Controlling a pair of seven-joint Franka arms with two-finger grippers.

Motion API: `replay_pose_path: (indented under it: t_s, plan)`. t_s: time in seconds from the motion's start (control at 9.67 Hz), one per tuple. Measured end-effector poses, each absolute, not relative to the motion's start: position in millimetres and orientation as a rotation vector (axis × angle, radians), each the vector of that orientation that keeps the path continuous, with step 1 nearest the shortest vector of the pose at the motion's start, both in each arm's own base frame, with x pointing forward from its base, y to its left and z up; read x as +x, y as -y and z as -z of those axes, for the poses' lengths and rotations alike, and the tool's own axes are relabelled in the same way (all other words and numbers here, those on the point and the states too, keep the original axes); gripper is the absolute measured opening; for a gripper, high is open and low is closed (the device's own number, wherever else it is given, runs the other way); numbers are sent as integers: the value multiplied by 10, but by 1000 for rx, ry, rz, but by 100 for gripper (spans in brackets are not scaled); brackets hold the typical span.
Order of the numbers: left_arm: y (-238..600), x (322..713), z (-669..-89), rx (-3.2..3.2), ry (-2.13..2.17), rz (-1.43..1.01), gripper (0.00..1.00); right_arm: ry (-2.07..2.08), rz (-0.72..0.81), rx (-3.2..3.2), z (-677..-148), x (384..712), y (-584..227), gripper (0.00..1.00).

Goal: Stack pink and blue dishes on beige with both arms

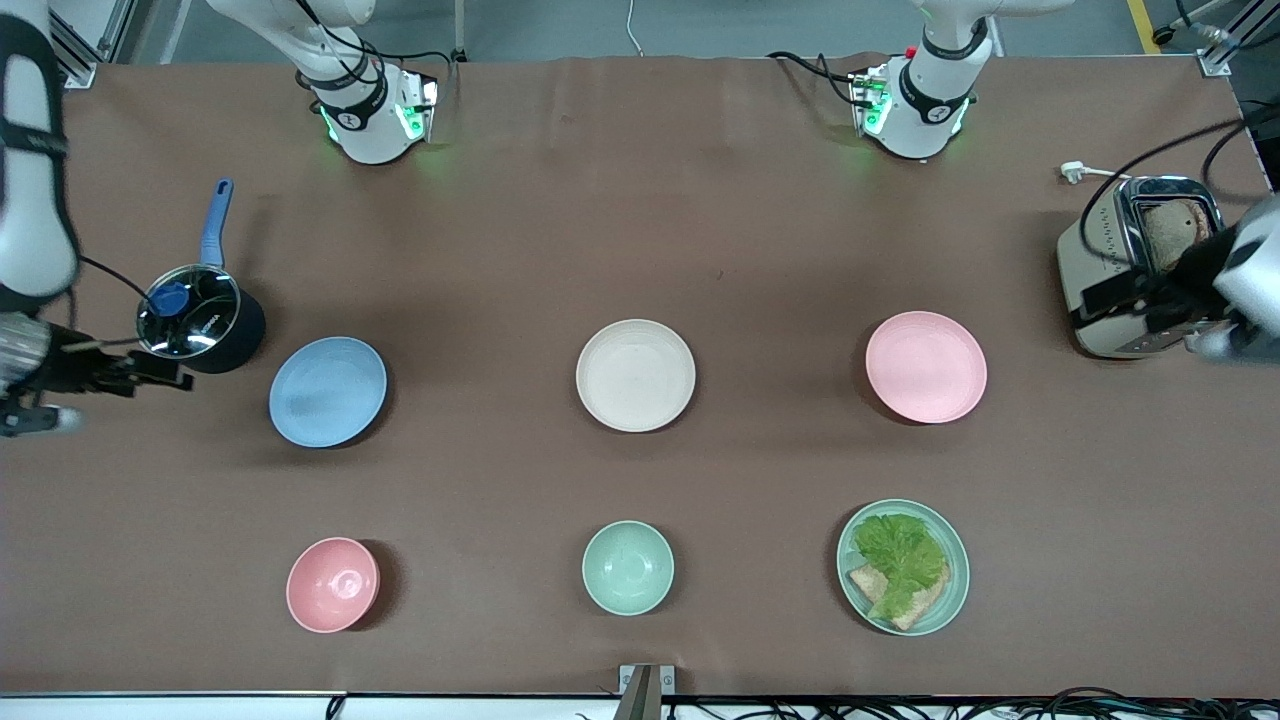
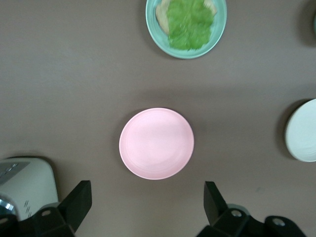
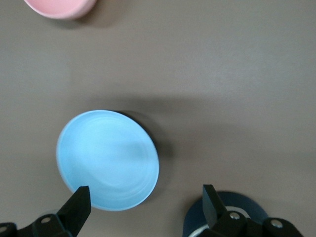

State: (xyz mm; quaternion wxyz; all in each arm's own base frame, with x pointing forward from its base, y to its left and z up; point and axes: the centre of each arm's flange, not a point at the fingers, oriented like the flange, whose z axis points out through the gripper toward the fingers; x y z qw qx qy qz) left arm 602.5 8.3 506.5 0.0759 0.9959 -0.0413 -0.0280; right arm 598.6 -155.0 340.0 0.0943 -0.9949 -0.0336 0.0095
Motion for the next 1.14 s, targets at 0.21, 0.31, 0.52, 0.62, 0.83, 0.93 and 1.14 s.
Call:
replay_pose_path:
  t_s: [0.21, 0.31, 0.52, 0.62, 0.83, 0.93, 1.14]
  plan:
    - [-180, 6099, -4249, 2988, 247, 89, 100, 171, -7, -2918, -2729, 5804, 1526, 100]
    - [-221, 6068, -3839, 2987, 304, 98, 100, 199, 13, -2891, -2460, 5719, 1527, 97]
    - [-257, 6028, -3137, 2986, 337, 152, 100, 208, 34, -2824, -2097, 5586, 1514, 86]
    - [-267, 6023, -2836, 2987, 339, 190, 100, 206, 33, -2800, -1979, 5549, 1508, 85]
    - [-277, 5956, -2255, 2974, 348, 303, 92, 202, 22, -2784, -1844, 5514, 1506, 75]
    - [-288, 5921, -2065, 2966, 353, 345, 86, 199, 15, -2782, -1811, 5504, 1504, 72]
    - [-331, 5866, -1872, 2951, 372, 385, 72, 196, 1, -2780, -1750, 5486, 1503, 48]
